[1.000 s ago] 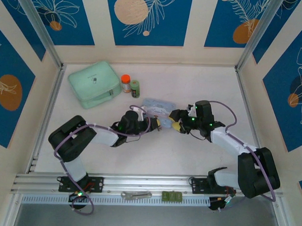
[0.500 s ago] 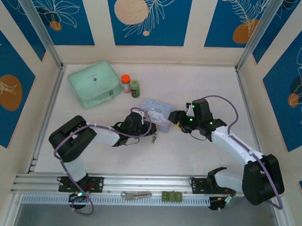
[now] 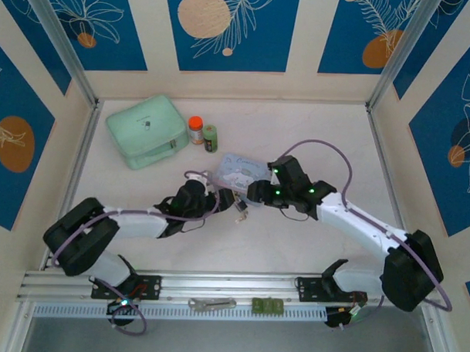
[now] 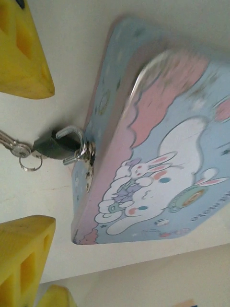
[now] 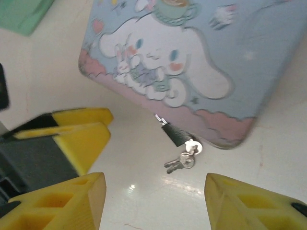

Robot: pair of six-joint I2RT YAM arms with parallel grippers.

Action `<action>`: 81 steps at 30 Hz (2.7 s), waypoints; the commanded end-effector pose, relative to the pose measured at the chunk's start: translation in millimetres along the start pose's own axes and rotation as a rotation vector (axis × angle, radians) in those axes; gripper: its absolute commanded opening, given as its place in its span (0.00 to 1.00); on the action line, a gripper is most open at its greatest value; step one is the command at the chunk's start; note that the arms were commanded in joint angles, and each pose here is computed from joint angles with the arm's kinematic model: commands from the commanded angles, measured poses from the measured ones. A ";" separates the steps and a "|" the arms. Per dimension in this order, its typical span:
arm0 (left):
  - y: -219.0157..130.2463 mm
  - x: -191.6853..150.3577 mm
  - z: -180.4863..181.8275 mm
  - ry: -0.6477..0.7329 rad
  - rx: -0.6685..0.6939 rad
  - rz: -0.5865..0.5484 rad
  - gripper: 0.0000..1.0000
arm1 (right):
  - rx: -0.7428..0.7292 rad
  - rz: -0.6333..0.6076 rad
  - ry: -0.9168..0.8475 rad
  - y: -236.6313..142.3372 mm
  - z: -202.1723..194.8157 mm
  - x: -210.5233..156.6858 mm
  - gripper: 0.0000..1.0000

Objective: Unlock the padlock with the key

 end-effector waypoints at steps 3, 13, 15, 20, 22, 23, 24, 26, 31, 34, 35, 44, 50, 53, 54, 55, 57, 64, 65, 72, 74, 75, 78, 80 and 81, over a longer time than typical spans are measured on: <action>-31.8 26.7 37.8 -0.046 0.127 -0.090 0.69 | -0.191 0.056 -0.267 22.4 7.5 -19.7 0.50; -82.3 53.7 74.9 -0.094 0.218 -0.221 0.76 | -0.699 0.036 -0.618 66.7 7.0 -29.9 0.58; -86.8 54.0 77.2 -0.098 0.223 -0.231 0.76 | -0.745 0.039 -0.649 71.9 5.8 -29.2 0.58; -87.6 49.8 81.7 -0.114 0.229 -0.227 0.76 | -0.772 0.044 -0.665 83.8 2.2 -29.0 0.57; -85.5 49.5 81.9 -0.120 0.222 -0.225 0.76 | -0.787 0.035 -0.666 86.5 -2.3 -27.0 0.55; -84.1 49.7 81.7 -0.122 0.219 -0.225 0.76 | -0.792 0.032 -0.669 87.9 -4.3 -26.1 0.54; -82.1 49.9 81.3 -0.124 0.214 -0.222 0.76 | -0.790 0.032 -0.670 90.3 -5.6 -25.9 0.52; -78.4 51.5 79.8 -0.126 0.203 -0.218 0.76 | -0.776 0.038 -0.666 94.9 -6.6 -25.6 0.50; -69.2 54.7 75.7 -0.136 0.175 -0.204 0.76 | -0.747 0.053 -0.669 106.5 -7.8 -29.7 0.47; -67.0 54.4 75.8 -0.145 0.169 -0.202 0.76 | -0.769 0.062 -0.665 110.8 -15.0 -31.4 0.47; -67.0 54.0 75.9 -0.146 0.169 -0.202 0.76 | -0.773 0.063 -0.662 111.5 -16.9 -31.6 0.47; -69.1 55.2 76.3 -0.147 0.178 -0.209 0.76 | -0.808 -0.001 -0.654 116.8 -31.6 -24.5 0.44; -68.0 56.5 74.8 -0.146 0.171 -0.207 0.76 | -0.839 -0.029 -0.666 122.8 -38.1 -15.0 0.35; -68.0 56.2 75.0 -0.146 0.172 -0.206 0.76 | -0.836 -0.039 -0.681 122.9 -37.4 -10.7 0.24; -68.0 56.4 74.9 -0.146 0.171 -0.207 0.76 | -0.829 -0.044 -0.686 122.5 -35.6 -9.5 0.21; -68.0 56.5 74.7 -0.146 0.171 -0.207 0.76 | -0.821 -0.048 -0.691 122.0 -33.9 -8.8 0.18; -68.2 56.8 74.6 -0.146 0.170 -0.208 0.76 | -0.806 -0.057 -0.706 120.9 -31.0 -7.7 0.13; -66.9 58.2 73.9 -0.150 0.168 -0.209 0.76 | -0.691 -0.040 -0.835 123.9 -19.8 -7.3 0.00; -66.6 58.3 73.7 -0.150 0.167 -0.208 0.76 | -0.666 -0.032 -0.843 123.9 -18.5 -7.0 0.00; -68.2 54.7 76.2 -0.162 0.166 -0.216 0.75 | -0.511 0.009 -0.880 125.6 -6.0 -2.0 0.00; -68.8 53.0 76.5 -0.161 0.167 -0.209 0.75 | -0.466 0.020 -0.899 129.0 -0.8 -1.8 0.00; -69.1 52.0 76.8 -0.160 0.170 -0.205 0.76 | -0.448 0.018 -0.912 130.0 2.7 -0.4 0.00; -71.1 52.0 76.3 -0.157 0.172 -0.205 0.75 | -0.426 0.006 -0.924 132.1 9.9 9.1 0.00; -72.7 52.4 76.0 -0.155 0.173 -0.209 0.75 | -0.390 0.009 -0.930 133.6 15.4 12.8 0.00; -73.4 52.2 76.7 -0.156 0.176 -0.210 0.75 | -0.365 0.009 -0.934 134.5 19.4 14.6 0.00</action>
Point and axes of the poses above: each hand's point on the last joint's axis, 136 mm out from that joint toward the fingers, its own y axis out along the fingers, its own z axis along the line the jaws close on, x = y × z, the point moved 2 cm from there along -y, back along the fingers, and after that the axes turned 15 degrees about y, right-handed, at the moved point
